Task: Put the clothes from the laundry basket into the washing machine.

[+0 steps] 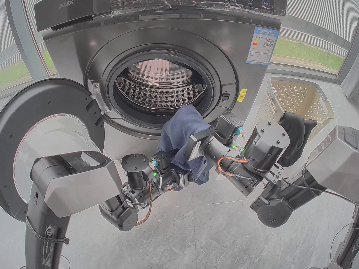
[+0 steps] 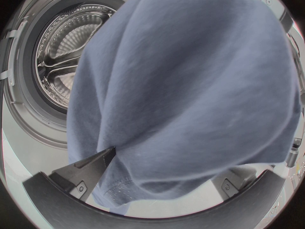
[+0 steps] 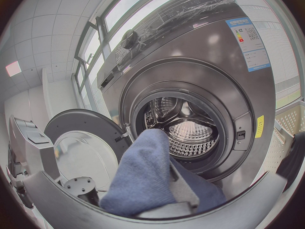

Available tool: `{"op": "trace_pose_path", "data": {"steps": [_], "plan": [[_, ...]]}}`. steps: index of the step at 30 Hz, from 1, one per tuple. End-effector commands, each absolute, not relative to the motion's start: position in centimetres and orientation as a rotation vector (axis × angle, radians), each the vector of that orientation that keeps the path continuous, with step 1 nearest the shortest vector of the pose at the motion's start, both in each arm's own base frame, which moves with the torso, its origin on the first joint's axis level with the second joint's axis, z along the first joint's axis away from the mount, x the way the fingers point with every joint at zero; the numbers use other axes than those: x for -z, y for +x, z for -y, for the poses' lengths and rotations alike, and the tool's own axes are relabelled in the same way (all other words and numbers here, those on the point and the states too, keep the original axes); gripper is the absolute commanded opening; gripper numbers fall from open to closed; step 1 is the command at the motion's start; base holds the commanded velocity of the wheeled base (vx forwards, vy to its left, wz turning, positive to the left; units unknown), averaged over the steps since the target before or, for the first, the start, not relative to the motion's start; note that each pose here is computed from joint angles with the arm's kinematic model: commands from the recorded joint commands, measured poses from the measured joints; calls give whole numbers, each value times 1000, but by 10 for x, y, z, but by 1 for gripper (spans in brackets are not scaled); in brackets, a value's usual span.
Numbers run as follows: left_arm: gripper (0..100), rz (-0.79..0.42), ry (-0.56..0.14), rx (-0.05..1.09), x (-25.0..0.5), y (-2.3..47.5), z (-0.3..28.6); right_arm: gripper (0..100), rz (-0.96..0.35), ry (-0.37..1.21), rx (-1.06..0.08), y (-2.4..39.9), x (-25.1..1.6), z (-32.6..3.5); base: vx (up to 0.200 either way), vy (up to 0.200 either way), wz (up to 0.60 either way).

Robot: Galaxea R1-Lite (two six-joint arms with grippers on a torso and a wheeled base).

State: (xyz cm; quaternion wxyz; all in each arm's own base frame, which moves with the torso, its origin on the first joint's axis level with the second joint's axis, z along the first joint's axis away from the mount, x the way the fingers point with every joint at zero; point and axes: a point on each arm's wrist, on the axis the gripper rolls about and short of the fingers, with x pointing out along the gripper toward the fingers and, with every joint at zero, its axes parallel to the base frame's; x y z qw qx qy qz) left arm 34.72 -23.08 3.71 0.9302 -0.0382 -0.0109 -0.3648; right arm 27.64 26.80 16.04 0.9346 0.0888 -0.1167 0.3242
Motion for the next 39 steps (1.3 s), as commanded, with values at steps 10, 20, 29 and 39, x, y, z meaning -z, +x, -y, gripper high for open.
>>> {"op": "trace_pose_path", "data": {"steps": [10,20,29,39], "plan": [[0,38,-83,675,-28,365,226,0,241,192,-667,274,-163,-268,0,0,0],[0,127,-145,616,-68,368,209,0,237,193,-559,289,-165,-223,0,0,0],[0,167,-180,627,-119,329,194,0,191,179,-488,301,-150,-195,0,0,0],[0,161,-242,681,-156,267,166,0,116,165,-492,303,-125,-204,0,0,0]]}}
